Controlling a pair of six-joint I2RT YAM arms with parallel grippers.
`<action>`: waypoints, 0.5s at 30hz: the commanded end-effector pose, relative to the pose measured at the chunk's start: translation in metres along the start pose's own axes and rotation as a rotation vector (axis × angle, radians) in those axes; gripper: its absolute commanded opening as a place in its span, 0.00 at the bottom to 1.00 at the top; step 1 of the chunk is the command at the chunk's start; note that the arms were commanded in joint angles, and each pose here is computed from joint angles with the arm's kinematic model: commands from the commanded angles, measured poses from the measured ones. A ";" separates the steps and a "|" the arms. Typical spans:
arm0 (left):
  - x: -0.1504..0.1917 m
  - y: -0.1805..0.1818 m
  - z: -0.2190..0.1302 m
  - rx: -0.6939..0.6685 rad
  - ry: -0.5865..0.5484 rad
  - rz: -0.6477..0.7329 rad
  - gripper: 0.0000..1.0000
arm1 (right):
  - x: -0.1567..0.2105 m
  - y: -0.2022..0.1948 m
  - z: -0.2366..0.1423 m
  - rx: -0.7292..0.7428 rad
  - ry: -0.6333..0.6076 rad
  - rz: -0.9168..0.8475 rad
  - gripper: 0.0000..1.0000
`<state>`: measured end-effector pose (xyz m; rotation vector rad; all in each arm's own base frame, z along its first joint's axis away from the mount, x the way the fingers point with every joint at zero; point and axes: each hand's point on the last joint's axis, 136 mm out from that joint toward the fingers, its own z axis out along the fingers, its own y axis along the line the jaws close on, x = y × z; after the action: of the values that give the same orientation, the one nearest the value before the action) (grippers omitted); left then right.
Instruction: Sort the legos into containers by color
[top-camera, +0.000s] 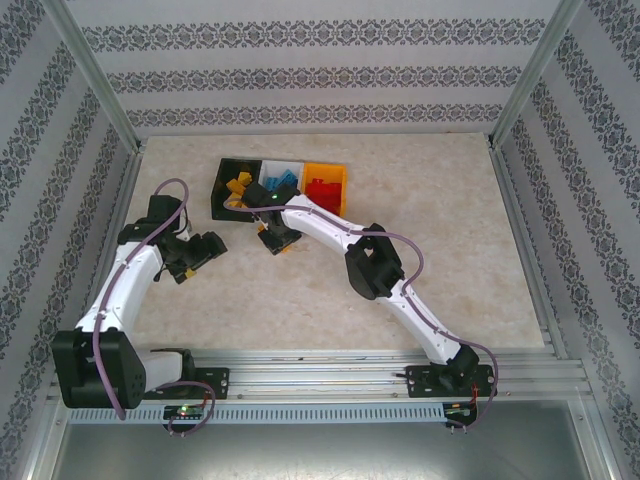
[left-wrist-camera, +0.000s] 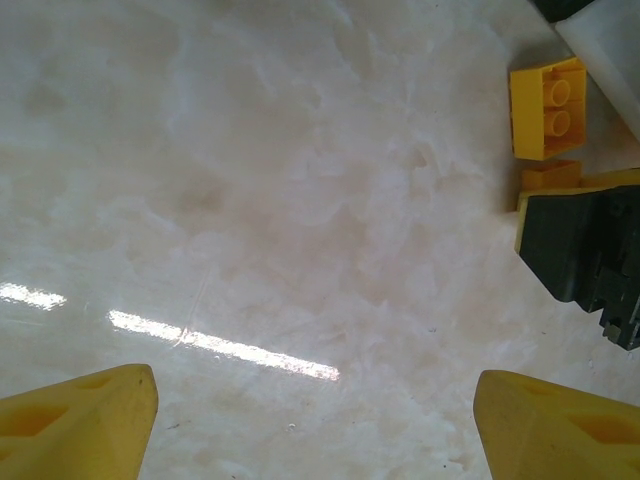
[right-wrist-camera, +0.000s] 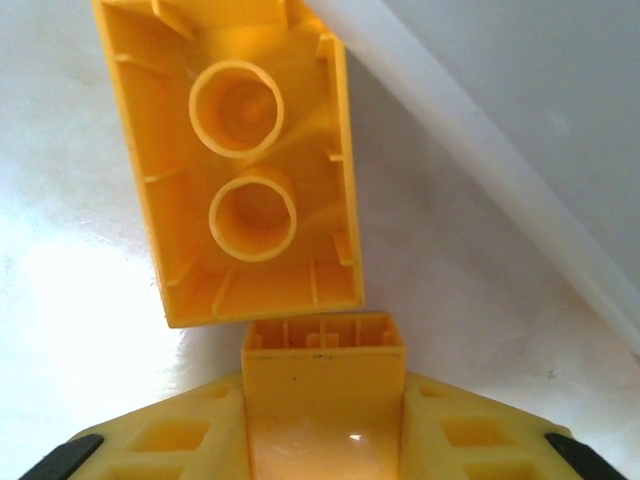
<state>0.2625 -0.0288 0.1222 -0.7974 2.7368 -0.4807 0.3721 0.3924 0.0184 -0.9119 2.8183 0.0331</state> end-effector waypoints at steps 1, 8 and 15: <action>-0.010 -0.008 -0.002 0.029 -0.015 0.001 0.83 | -0.002 0.003 -0.018 -0.022 -0.022 0.006 0.35; -0.017 -0.014 0.006 0.054 -0.014 -0.020 0.83 | -0.010 0.004 -0.054 -0.146 -0.073 0.096 0.30; -0.023 -0.019 0.015 0.081 -0.009 -0.046 0.83 | -0.020 0.006 -0.095 -0.495 -0.098 0.365 0.30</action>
<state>0.2799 -0.0349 0.1103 -0.8299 2.7362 -0.5467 0.3649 0.3917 0.0723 -0.6448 2.9021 0.4776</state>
